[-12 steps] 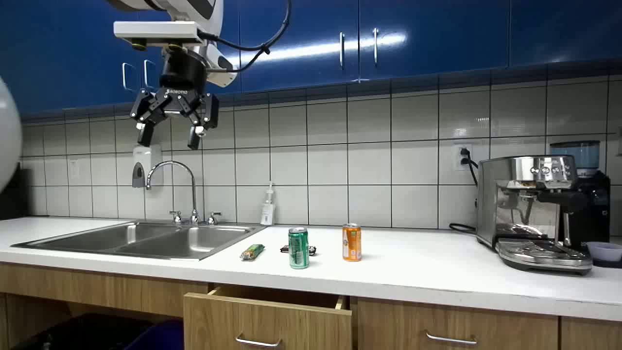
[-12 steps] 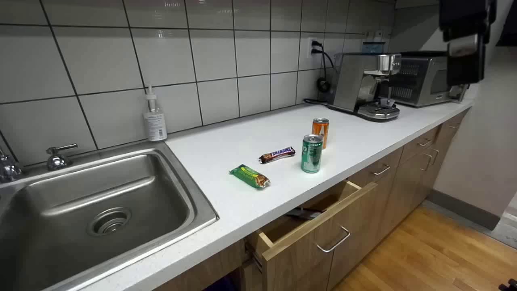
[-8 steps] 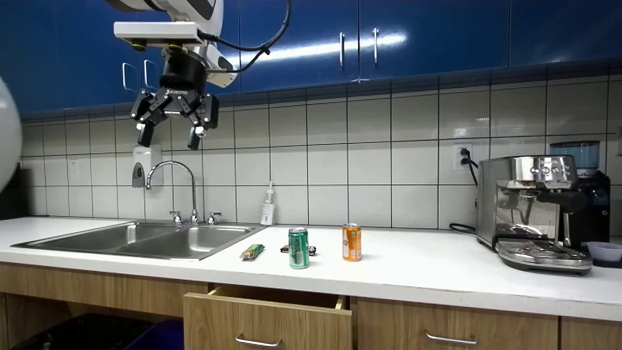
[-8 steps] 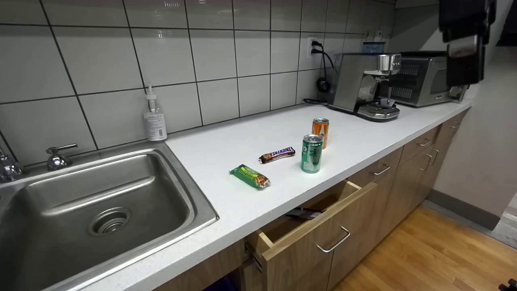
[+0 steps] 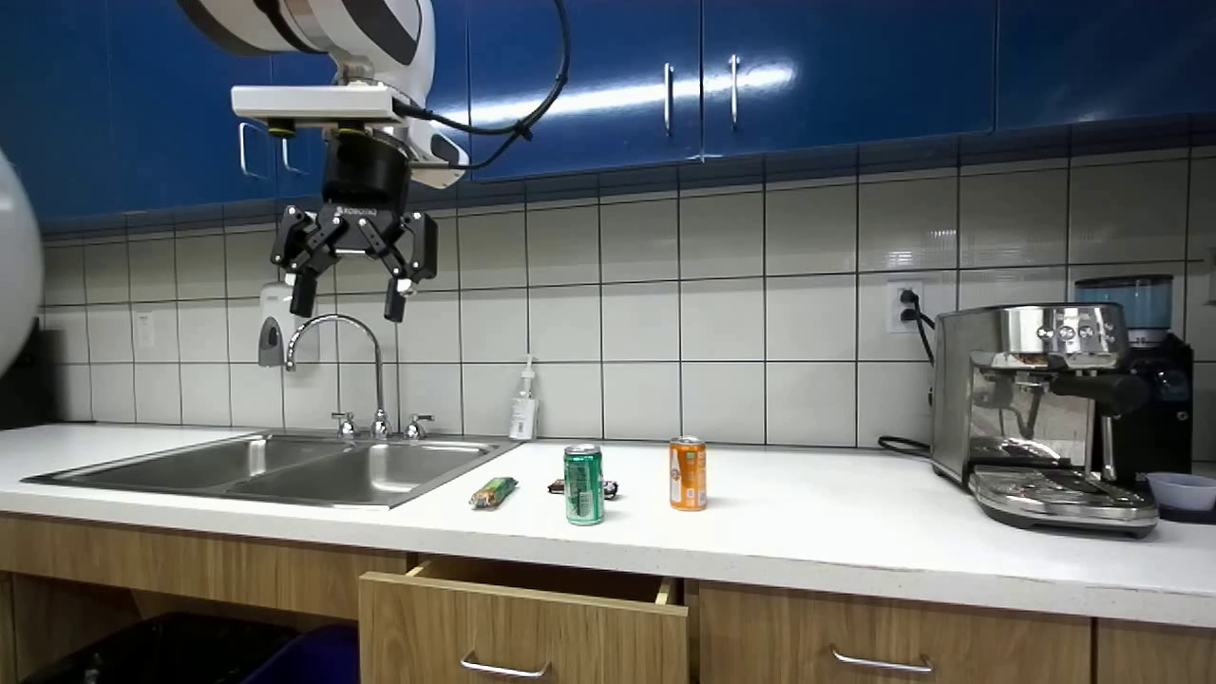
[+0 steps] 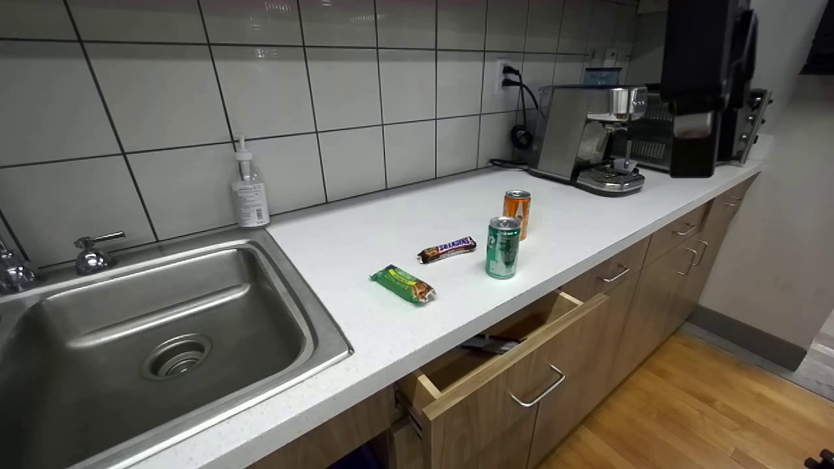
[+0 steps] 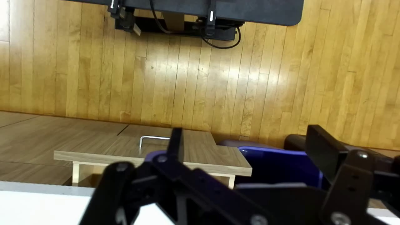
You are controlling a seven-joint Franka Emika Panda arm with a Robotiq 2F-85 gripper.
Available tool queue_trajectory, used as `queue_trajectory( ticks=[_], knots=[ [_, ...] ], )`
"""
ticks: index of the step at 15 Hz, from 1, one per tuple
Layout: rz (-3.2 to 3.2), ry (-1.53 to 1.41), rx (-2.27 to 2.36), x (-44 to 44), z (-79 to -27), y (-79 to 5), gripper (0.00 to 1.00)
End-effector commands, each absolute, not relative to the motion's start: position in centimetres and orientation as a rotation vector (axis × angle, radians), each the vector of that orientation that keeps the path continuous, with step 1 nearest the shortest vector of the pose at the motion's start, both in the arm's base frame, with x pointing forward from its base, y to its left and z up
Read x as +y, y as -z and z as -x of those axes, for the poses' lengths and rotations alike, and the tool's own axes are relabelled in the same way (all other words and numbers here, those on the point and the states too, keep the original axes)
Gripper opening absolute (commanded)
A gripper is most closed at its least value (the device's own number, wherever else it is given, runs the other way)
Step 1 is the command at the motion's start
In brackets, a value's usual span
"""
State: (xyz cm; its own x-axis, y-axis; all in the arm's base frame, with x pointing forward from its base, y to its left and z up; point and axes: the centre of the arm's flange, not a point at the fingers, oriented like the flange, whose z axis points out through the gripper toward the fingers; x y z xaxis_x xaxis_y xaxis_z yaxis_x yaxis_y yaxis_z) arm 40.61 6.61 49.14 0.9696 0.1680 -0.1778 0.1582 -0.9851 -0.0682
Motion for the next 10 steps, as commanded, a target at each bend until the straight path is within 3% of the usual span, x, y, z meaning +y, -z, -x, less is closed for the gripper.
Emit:
queue_trajectory(
  ticks=[1, 10],
  knots=[
    [3.091, -0.204, -0.279, 6.3, -40.5, -46.9, 1.0],
    [3.139, -0.121, -0.24, 4.1, -42.4, -41.3, 1.0]
  ],
)
